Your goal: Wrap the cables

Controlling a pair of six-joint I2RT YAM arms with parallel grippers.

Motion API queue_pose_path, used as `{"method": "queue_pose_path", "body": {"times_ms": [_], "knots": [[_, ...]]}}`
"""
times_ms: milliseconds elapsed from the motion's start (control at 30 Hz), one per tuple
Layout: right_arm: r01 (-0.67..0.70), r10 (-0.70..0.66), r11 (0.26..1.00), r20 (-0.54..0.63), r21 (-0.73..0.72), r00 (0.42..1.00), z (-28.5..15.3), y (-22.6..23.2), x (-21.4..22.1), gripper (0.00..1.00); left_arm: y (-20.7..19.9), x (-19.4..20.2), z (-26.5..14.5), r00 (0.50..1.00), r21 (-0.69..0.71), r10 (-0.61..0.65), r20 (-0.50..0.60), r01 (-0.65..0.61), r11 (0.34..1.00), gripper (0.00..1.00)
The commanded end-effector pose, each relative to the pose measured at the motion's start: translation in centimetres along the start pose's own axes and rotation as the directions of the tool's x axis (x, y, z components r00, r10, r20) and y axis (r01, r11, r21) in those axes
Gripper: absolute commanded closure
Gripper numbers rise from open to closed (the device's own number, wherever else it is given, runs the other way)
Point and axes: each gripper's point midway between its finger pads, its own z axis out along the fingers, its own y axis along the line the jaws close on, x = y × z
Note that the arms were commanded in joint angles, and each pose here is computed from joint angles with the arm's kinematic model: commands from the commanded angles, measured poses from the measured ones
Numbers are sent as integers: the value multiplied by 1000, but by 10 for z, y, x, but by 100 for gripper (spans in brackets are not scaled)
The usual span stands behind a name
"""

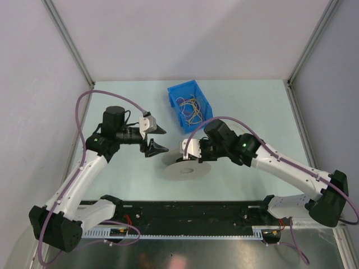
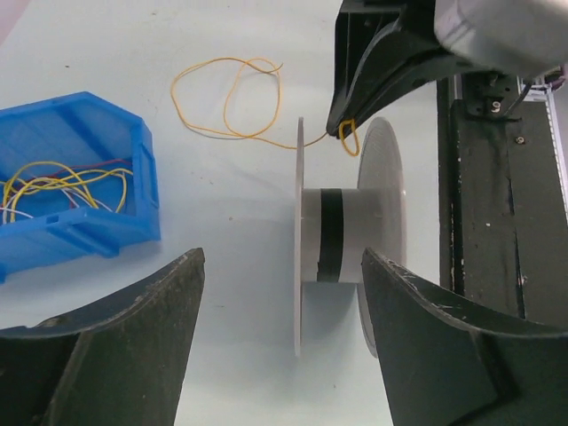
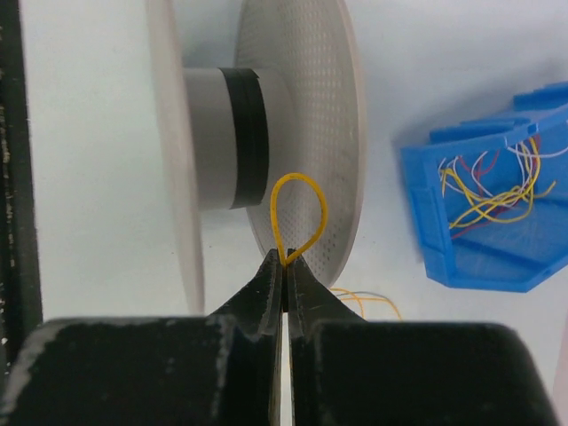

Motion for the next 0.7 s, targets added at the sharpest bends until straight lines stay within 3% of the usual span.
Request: {"method": "queue_pose_path", "body": {"times_ms": [0,200,433,533,667], "knots": [[-8,9,996,-13,92,1000,3,-23,-9,100,5,-3,20,998,53,6,70,-10,999,25],[-46,48,996,-25,72,999,17,-21,-5,100,-10,19,45,998,156,-42,45,34,987,39],[-101,101,993,3,69,995,21,-14,-10,100,-19,35,67,998,203,-65,18,60,977,64],[-109,109,991,1,75,994,26,-11,-9,100,-21,36,71,996,224,-81,27,73,972,65],[-119,118,988,8,98,993,31,-10,-11,100,-22,35,74,994,248,-98,38,86,965,60]]}}
